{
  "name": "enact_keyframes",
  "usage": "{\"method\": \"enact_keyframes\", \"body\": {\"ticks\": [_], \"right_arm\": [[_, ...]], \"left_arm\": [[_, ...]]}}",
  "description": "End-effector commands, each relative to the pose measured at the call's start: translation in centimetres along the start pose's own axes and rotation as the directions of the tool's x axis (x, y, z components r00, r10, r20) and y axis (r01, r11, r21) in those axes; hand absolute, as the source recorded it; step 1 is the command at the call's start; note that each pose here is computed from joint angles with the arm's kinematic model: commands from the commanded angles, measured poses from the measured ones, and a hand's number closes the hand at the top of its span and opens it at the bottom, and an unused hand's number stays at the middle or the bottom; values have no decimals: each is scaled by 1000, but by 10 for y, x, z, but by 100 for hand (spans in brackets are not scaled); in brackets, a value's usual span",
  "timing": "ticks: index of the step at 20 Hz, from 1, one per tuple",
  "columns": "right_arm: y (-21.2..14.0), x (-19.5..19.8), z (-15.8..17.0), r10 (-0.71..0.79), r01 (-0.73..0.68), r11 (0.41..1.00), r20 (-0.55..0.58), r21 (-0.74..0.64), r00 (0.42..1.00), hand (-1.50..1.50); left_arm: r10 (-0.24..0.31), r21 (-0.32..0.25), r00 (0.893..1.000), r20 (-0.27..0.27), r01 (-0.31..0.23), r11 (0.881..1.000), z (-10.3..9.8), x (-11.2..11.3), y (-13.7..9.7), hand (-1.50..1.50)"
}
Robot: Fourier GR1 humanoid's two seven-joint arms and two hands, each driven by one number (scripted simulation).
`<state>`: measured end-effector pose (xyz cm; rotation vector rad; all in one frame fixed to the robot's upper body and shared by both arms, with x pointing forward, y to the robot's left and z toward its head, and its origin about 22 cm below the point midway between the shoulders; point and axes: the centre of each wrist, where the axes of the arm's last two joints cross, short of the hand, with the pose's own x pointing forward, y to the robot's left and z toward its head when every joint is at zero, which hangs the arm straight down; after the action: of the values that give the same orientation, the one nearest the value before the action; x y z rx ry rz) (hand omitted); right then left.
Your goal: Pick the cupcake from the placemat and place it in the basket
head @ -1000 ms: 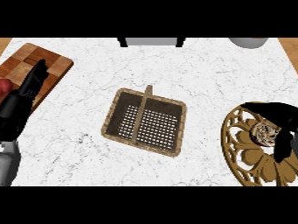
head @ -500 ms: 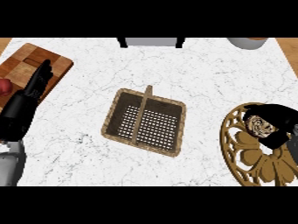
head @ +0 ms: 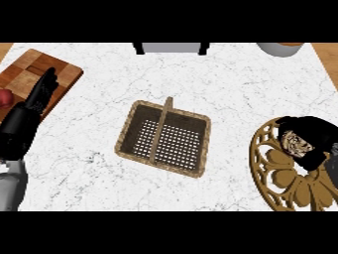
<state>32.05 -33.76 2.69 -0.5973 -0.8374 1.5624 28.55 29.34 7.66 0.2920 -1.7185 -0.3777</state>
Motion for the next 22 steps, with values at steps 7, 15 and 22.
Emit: {"method": "enact_keyframes", "body": {"ticks": [7,15,22], "right_arm": [[-6,-3,72,-148,48,942,-283,-332,948,150],[-65,28,133,-359,165,658,-114,-735,926,150],[-112,78,179,-399,519,370,373,-771,838,150]], "left_arm": [[-22,49,1000,-23,23,999,5,-2,4,0],[-5,50,1000,-20,6,999,4,-7,12,0],[-3,35,1000,-28,4,999,-1,-9,17,0]]}}
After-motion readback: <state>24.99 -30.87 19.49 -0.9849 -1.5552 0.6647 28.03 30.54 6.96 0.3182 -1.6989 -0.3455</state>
